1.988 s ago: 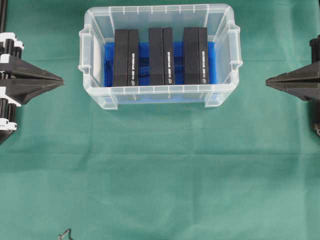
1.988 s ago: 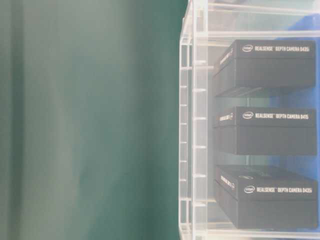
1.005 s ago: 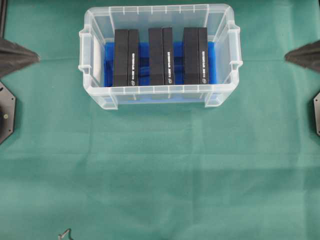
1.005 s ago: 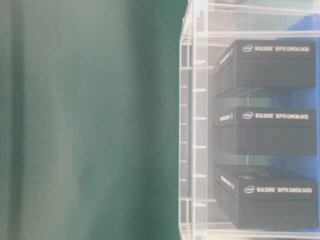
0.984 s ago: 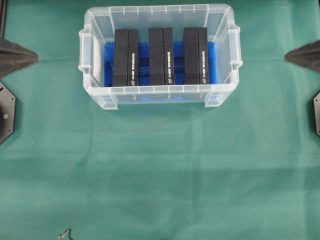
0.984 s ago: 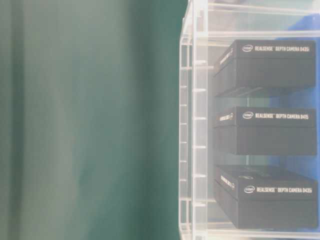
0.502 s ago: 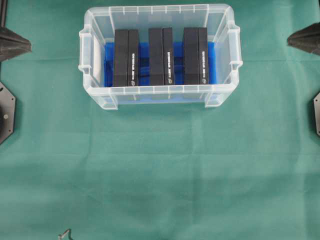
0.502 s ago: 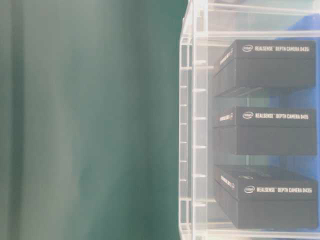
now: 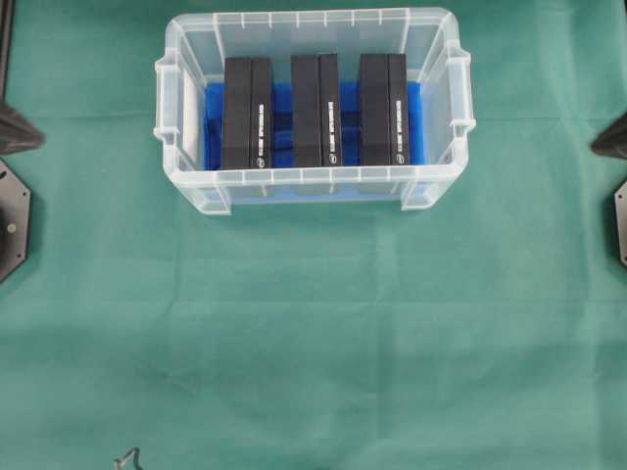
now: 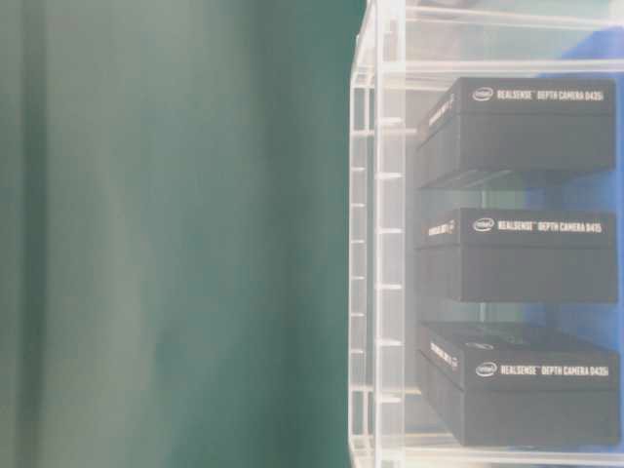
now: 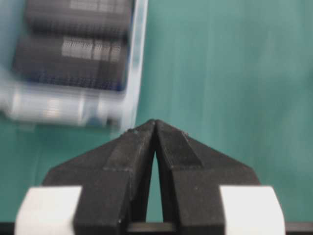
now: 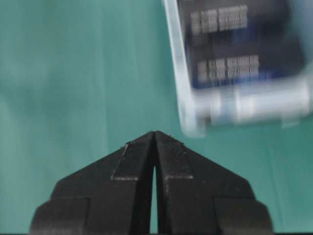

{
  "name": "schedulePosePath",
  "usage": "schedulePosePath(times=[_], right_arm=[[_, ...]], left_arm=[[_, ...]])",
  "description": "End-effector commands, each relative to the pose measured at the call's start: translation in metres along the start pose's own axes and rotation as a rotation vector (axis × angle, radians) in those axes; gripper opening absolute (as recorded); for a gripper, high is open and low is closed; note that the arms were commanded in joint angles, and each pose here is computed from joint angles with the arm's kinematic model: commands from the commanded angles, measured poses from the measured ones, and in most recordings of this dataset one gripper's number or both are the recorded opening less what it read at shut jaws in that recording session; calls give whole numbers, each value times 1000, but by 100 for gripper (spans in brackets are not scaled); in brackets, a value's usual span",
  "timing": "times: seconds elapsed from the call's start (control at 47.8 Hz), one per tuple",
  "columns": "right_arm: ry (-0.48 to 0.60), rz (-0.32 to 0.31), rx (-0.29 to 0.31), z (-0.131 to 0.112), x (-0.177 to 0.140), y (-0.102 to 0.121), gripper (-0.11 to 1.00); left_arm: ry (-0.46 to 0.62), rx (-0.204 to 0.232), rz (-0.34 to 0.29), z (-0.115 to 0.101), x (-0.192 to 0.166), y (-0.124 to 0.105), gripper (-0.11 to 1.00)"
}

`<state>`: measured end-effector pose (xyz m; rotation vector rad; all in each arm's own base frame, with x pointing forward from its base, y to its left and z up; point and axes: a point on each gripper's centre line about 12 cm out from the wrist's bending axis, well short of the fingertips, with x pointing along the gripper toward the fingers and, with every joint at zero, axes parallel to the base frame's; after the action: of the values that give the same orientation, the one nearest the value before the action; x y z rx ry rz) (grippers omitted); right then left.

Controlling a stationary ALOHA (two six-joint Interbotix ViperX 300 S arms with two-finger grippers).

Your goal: Take the box out of the case with both arms.

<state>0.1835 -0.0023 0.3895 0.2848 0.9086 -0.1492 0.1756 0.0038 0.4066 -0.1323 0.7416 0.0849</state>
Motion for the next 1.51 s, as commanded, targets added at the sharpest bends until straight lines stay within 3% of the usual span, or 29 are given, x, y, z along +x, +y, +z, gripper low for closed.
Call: schedulePosePath(times=[0.0, 0.105, 0.209, 0.398, 0.544, 0.586, 0.67, 0.753, 0.774, 0.837, 0.879, 1.067, 1.193, 1.235, 1.298, 1.339, 1.486], right_arm=[[134, -43, 20, -8, -6, -3, 1], [290, -94, 21, -19, -6, -7, 1], [336, -109, 21, -20, -4, -7, 1], [326, -123, 22, -16, -1, -7, 1], [329, -125, 23, -16, -1, -8, 1], [328, -128, 32, -16, -1, -8, 1], [328, -142, 69, -15, 1, -8, 1], [317, -162, 136, -15, 1, -9, 1], [316, -170, 158, -15, 1, -10, 1], [304, -193, 243, -14, 1, -11, 1], [293, -216, 318, -14, 1, -12, 1], [238, -365, 792, -11, 8, -22, 1], [188, -430, 1064, -11, 9, -24, 1], [174, -439, 1130, -11, 9, -24, 1], [159, -449, 1204, -11, 8, -25, 1], [154, -450, 1222, -11, 8, -25, 1], [154, -454, 1218, -11, 8, -25, 1]], left_arm=[[129, -5, 21, -4, -10, 1, 0], [291, -2, 36, -15, -14, 0, 0], [376, 2, 48, -19, -10, 1, 0], [395, 1, 52, -17, -4, 0, 0], [397, -43, 61, -18, -4, 0, 0], [396, -90, 71, -18, -4, 0, 0], [389, -232, 110, -17, -4, 2, 0], [375, -403, 154, -17, -4, 5, 0], [367, -465, 166, -17, -5, 5, 0], [359, -582, 190, -18, -5, 6, 0], [350, -655, 204, -18, -6, 6, 0], [325, -986, 276, -17, -4, 6, 0], [310, -1191, 316, -17, -2, 6, 0], [301, -1260, 327, -16, -2, 5, 0], [287, -1345, 344, -17, -2, 6, 0], [281, -1391, 352, -17, -2, 6, 0], [278, -1393, 355, -17, -3, 6, 0]])
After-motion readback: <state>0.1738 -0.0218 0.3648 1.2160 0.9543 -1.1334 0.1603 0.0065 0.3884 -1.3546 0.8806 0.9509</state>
